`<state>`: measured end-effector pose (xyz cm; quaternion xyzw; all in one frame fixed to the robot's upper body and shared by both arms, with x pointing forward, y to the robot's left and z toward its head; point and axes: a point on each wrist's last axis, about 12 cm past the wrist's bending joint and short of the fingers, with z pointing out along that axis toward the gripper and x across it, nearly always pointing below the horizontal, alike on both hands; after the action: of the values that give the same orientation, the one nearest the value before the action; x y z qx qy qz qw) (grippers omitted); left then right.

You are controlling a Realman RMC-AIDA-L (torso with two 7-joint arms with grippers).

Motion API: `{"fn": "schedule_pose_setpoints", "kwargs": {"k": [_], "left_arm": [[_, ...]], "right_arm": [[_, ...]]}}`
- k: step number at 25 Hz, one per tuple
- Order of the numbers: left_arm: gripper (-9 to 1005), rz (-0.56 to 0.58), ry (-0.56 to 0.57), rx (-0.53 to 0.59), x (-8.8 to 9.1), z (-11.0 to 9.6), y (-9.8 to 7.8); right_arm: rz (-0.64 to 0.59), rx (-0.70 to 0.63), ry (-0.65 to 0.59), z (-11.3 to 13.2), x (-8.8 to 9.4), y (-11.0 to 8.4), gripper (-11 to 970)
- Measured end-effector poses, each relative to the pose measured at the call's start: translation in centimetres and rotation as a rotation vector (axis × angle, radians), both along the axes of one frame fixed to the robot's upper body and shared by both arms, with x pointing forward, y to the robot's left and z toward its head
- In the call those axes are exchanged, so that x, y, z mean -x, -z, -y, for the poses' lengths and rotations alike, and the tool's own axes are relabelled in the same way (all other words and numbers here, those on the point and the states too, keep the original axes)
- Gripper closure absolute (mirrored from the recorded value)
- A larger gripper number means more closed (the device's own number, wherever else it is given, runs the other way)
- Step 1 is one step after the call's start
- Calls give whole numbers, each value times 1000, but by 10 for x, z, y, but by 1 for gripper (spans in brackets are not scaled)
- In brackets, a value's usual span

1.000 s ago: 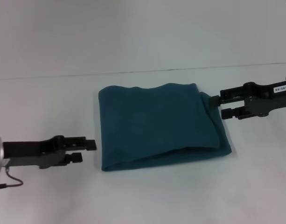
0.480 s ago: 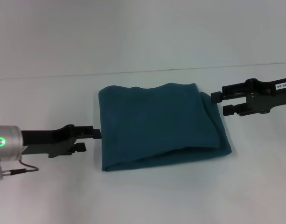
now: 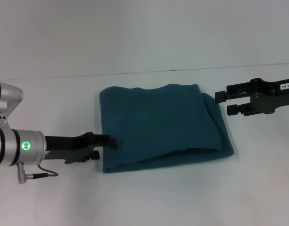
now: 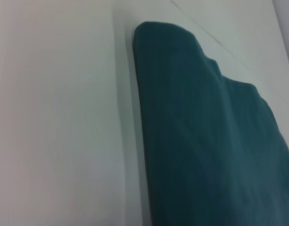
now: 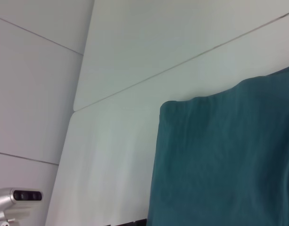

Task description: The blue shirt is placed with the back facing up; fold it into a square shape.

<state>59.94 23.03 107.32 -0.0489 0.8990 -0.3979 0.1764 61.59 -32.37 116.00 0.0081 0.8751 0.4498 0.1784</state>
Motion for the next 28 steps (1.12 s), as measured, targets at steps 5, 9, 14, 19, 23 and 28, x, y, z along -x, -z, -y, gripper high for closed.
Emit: {"fn": "schedule_pose_setpoints", "kwargs": {"k": [5, 9, 14, 19, 23, 28], "left_arm": [[265, -2, 13, -19, -2, 10, 2], [270, -8, 41, -33, -4, 24, 5], [277, 0, 70, -41, -7, 34, 2], [455, 10, 73, -42, -9, 35, -1], [564, 12, 81, -50, -9, 36, -1], [672, 17, 84, -49, -10, 39, -2]], "right_arm": [[0, -1, 3, 1, 0, 0, 192], [4, -7, 11, 2, 0, 0, 193], [7, -16, 21, 3, 0, -1, 194], [10, -26, 29, 4, 0, -1, 194], [9, -27, 29, 4, 0, -1, 195], [12, -31, 33, 4, 0, -2, 195]]}}
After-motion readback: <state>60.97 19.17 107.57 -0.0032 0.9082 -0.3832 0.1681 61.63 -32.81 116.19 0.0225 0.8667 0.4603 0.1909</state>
